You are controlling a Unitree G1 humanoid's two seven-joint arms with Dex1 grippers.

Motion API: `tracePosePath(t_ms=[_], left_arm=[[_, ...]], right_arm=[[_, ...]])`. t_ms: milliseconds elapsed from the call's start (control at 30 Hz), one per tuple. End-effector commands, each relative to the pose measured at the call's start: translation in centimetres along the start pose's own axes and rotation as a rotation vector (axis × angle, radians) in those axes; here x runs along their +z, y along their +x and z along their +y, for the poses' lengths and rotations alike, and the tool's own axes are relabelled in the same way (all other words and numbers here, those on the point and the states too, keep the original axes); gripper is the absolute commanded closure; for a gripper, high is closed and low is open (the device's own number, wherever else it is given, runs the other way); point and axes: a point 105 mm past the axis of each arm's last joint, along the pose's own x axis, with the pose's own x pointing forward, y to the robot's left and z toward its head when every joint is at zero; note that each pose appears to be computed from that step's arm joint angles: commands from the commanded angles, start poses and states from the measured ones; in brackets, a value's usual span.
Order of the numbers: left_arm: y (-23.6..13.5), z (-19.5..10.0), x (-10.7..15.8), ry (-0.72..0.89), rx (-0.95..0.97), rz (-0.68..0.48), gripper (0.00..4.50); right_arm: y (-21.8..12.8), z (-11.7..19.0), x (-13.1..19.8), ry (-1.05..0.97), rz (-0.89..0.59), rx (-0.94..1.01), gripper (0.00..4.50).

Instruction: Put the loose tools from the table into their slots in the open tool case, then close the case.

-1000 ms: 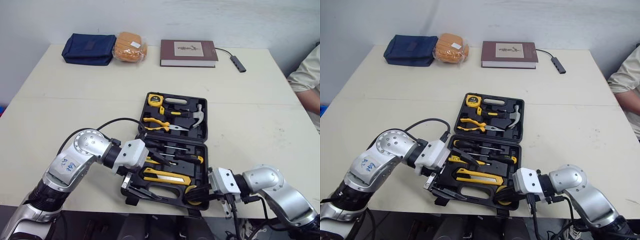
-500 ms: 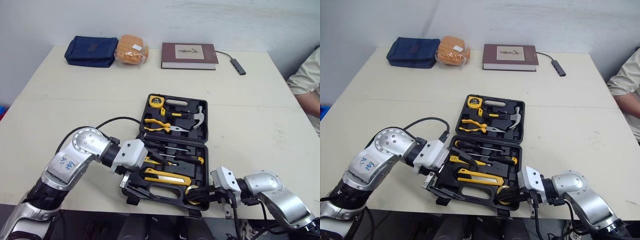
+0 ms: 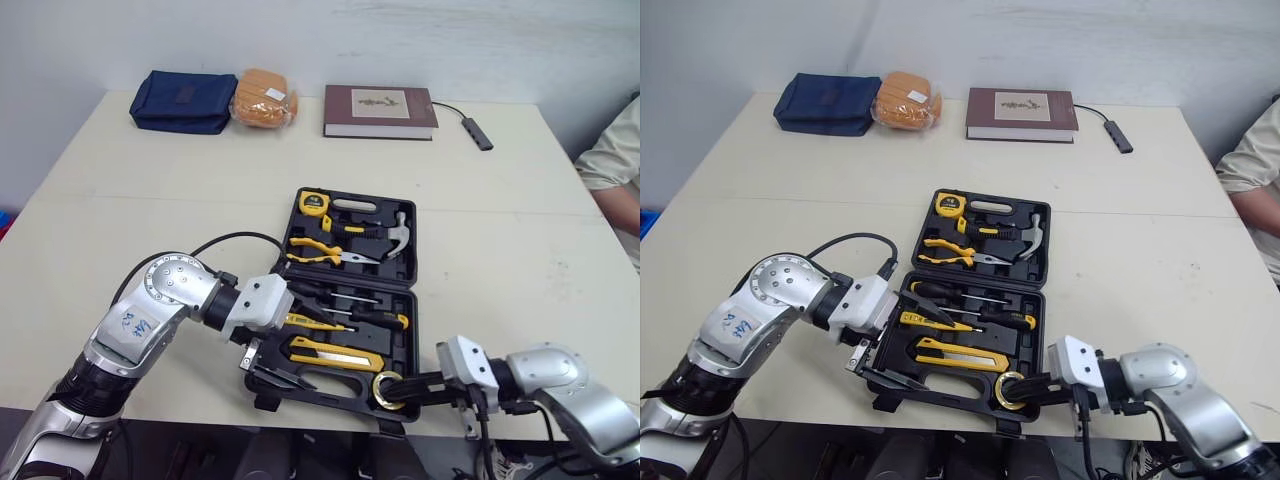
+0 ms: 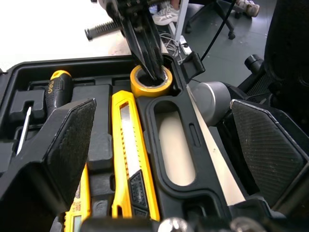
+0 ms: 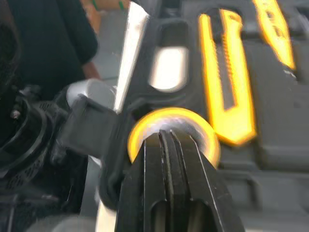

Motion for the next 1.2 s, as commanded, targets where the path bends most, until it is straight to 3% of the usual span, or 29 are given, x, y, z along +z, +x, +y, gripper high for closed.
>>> tracePosePath(t_ms=[33,233,367,500,567,933,1200], left_arm=[[-1.2,0.8,0.1,-0.001,0.087,0.008,0.0],[-7.5,2.9,-4.2,-0.124,0.378,0.101,0.0],[-10.5,4.0,-6.7,-0.15,0.507,0.165,1.76],[-11.1,4.8,-8.6,-0.149,0.543,0.239,3.7],[-11.0,5.6,-9.5,-0.154,0.563,0.265,4.43],[-8.1,9.8,-10.3,-0.166,0.601,0.238,4.43],[-5.4,7.6,-9.5,-0.196,0.45,0.172,4.43]], right_arm=[[-1.6,-1.2,3.2,-0.045,-0.044,-0.064,4.49],[-7.1,-6.6,2.5,-0.04,0.099,-0.331,4.49],[-8.7,-8.5,0.4,-0.004,0.218,-0.437,4.5],[-8.6,-9.6,-1.0,-0.02,0.293,-0.469,4.5],[-7.7,-9.9,-0.9,-0.019,0.284,-0.459,4.5],[-4.5,-12.1,-0.5,-0.064,0.261,-0.466,4.5],[-2.7,-11.4,1.0,-0.077,0.2,-0.409,4.5]])
